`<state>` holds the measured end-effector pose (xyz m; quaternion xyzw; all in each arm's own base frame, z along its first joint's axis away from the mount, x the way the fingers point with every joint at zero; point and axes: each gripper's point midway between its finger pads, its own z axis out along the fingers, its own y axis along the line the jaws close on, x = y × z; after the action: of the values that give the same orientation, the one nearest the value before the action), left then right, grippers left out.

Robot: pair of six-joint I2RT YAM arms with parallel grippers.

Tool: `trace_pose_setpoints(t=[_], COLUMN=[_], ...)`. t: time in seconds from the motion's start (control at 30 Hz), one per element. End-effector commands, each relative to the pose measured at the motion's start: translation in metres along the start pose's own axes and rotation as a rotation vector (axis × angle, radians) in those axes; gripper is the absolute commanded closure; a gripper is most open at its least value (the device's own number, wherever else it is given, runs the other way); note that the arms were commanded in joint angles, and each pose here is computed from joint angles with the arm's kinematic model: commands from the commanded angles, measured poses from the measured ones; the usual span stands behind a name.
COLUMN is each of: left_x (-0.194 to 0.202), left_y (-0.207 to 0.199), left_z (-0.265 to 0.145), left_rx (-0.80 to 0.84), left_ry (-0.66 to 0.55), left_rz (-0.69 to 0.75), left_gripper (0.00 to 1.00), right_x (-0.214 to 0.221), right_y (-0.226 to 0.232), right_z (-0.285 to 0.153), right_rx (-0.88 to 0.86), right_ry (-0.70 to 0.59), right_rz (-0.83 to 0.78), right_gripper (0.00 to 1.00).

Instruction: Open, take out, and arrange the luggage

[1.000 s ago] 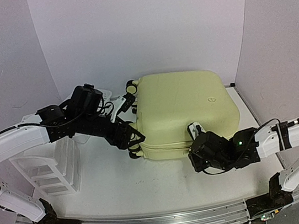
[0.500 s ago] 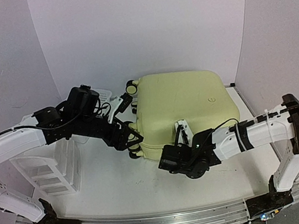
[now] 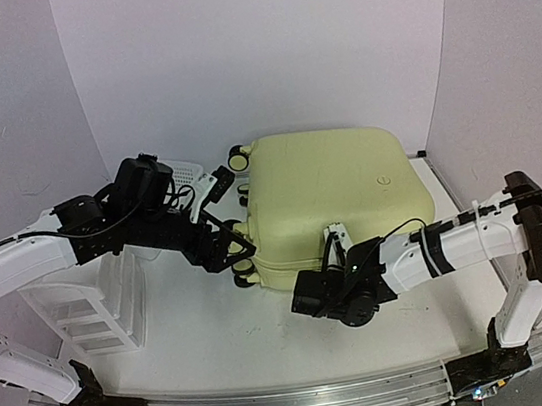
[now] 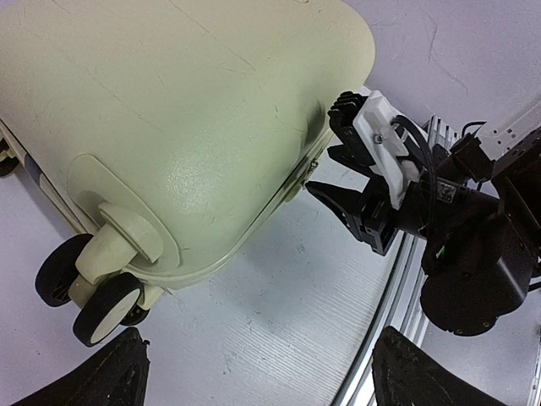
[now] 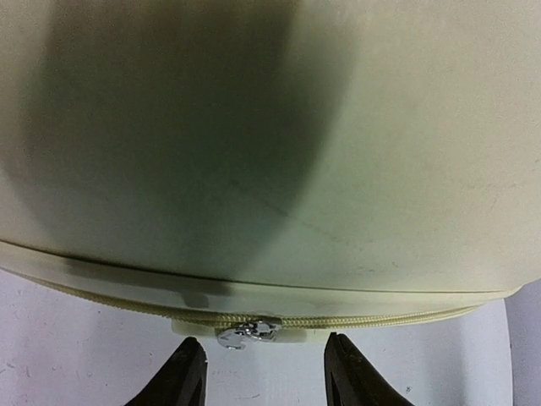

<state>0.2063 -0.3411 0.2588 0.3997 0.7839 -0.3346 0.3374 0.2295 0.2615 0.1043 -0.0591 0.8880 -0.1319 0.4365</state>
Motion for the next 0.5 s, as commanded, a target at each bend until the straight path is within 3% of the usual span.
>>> trace_pose_setpoints(t=[0.0,0.2,0.47], left_x=[-0.016,-0.017,-0.018], left_y=[-0.003,-0.004,-0.004], left_z=[-0.007,-0.009,-0.012], left_rx=[0.006,0.005,0.002], left_ry=[-0.059,-0.065,-0.071], left_rz=[0.01,0.009,0.011], left_gripper=[0.08,0.08,0.07], right_x=[0.002,-0.01,-0.022], right_y=[-0.001,0.007,-0.003], right_z=[0.008,0.019,0.013], right_rx=[-0.031,-0.084,-0.095], right_ry=[0.033,-0.011,-0.053], right_rz=[0.076,0.075,0.081], right_gripper=[0.54,0.61,0.81])
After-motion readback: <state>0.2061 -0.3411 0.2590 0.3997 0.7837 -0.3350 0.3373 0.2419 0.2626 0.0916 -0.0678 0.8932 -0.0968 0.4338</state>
